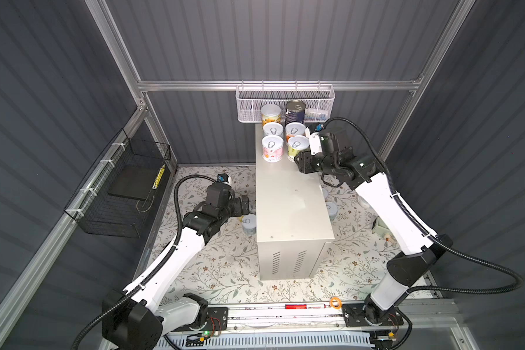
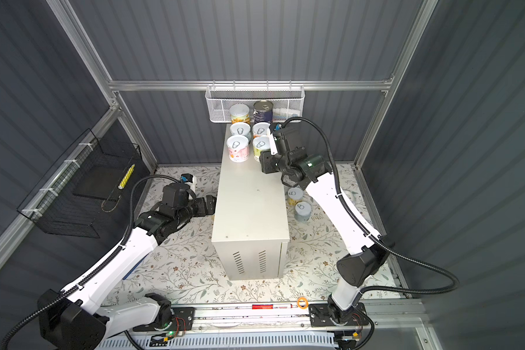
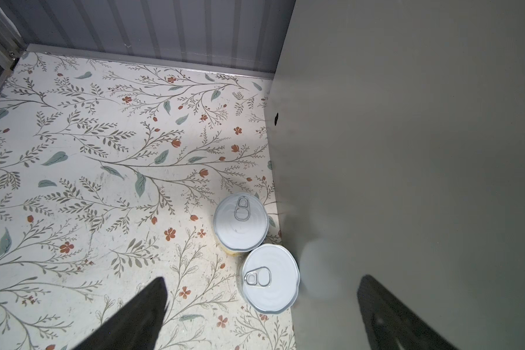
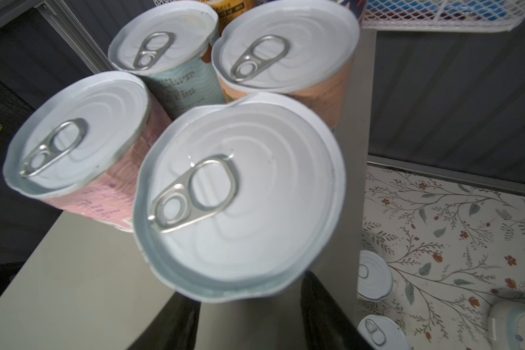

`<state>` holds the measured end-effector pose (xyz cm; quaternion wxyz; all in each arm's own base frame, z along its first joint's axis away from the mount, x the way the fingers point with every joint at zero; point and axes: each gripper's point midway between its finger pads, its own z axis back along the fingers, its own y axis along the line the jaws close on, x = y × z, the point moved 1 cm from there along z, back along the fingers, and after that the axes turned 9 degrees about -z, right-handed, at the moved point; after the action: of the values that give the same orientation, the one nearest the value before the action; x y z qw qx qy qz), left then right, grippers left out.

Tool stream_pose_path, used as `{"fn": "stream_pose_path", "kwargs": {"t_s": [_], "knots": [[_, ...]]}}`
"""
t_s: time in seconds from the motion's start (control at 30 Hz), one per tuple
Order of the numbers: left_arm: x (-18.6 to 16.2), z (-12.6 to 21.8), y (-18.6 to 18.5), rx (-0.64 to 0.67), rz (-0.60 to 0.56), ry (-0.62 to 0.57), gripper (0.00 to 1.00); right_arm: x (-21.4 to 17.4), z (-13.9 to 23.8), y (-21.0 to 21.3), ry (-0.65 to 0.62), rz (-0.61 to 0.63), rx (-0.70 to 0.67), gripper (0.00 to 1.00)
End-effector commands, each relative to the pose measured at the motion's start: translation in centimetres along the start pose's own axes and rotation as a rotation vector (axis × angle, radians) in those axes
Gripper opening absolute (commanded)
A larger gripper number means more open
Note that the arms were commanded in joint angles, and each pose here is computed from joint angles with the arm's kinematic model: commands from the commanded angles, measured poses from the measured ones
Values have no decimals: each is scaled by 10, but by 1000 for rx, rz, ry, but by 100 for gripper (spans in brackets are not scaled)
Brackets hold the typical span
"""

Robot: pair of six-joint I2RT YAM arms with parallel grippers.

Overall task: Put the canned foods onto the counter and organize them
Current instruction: 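Lower the green-labelled can onto the cabinet top beside the pink can, then open the right gripper and withdraw it down beside the cabinet while the left gripper lowers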

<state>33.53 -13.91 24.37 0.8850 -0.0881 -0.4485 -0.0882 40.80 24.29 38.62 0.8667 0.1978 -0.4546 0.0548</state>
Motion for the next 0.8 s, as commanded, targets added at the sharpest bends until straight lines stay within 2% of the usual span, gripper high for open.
{"fn": "stream_pose_path", "kwargs": {"t_s": [0.0, 0.23, 0.4, 0.6, 0.77], "knots": [[3, 4, 4, 12, -5, -11, 99, 10, -2, -1, -17, -15, -6, 55], [0, 4, 5, 19, -7, -6, 99, 9, 6, 0, -16, -28, 6, 56], [-3, 3, 8, 31, -10, 3, 99, 7, 32, 2, -42, -35, 41, 59], [-12, 1, 10, 43, -16, 39, 99, -3, 82, -4, -104, -70, 81, 74], [-34, 1, 18, 75, -7, 82, 99, -20, 115, -33, -160, -96, -3, 87]]}}
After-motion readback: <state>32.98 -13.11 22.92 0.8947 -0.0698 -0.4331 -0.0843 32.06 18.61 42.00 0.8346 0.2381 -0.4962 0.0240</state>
